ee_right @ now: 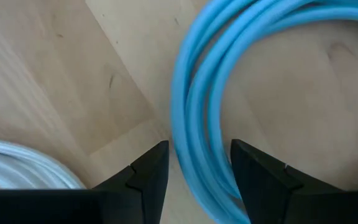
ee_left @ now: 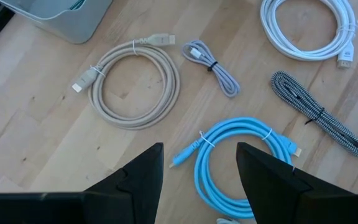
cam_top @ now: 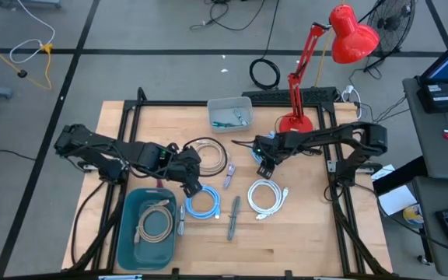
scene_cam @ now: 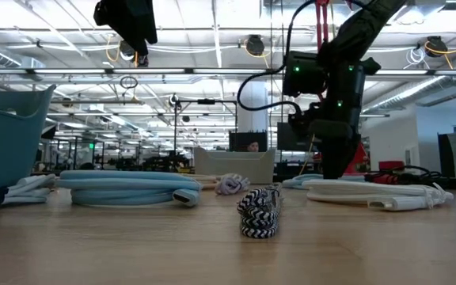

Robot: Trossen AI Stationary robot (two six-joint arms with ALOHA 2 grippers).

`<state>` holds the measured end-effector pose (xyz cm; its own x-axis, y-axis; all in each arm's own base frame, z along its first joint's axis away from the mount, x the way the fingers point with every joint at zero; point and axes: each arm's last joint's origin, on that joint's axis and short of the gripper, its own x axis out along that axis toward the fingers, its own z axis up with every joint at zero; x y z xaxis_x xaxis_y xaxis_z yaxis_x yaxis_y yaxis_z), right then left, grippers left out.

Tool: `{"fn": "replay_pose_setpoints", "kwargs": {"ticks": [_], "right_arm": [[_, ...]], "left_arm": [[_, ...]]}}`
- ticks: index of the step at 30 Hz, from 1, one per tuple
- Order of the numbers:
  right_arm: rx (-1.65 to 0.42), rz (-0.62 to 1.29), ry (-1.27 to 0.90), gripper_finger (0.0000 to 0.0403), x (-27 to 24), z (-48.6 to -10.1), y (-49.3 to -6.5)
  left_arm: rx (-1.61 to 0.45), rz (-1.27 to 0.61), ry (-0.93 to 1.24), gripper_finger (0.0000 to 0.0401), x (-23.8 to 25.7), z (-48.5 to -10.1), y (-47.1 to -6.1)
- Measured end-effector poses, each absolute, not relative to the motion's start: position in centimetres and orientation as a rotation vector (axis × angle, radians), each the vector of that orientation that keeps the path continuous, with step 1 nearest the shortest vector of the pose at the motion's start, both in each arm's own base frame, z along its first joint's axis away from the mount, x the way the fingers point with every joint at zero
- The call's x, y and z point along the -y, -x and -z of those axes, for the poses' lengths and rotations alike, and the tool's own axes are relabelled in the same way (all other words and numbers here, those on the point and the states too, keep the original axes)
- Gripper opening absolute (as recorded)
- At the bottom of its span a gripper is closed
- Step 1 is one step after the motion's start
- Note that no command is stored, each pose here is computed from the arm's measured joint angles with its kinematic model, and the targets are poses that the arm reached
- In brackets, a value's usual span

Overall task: Pick & Place USB Port
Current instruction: Put the blue HDMI cable into the blue bin

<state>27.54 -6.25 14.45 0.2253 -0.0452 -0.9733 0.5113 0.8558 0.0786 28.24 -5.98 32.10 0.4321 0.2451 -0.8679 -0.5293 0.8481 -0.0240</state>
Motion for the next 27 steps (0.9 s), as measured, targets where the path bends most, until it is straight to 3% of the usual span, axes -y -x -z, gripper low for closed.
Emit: {"fn": "replay_pose_setpoints", "kwargs": {"ticks": [10, 18, 27], "right_arm": [[-1.364, 0.351, -0.500, 0.0151, 6.2, -12.6, -28.0], [-1.375, 0.330, -0.553, 0.0030, 6.3, -12.2, -28.0], [-1.228, 0.333, -0.649, 0.0026, 6.0, -15.6, -27.5]], "left_arm": [[-1.016, -0.489, 0.318, 0.0207, 6.2, -32.1, -28.2], [-1.014, -0.491, 0.321, 0.0207, 6.2, -32.1, -28.2], [-1.004, -0.507, 0.324, 0.0207, 6.2, -32.1, -28.2]]}}
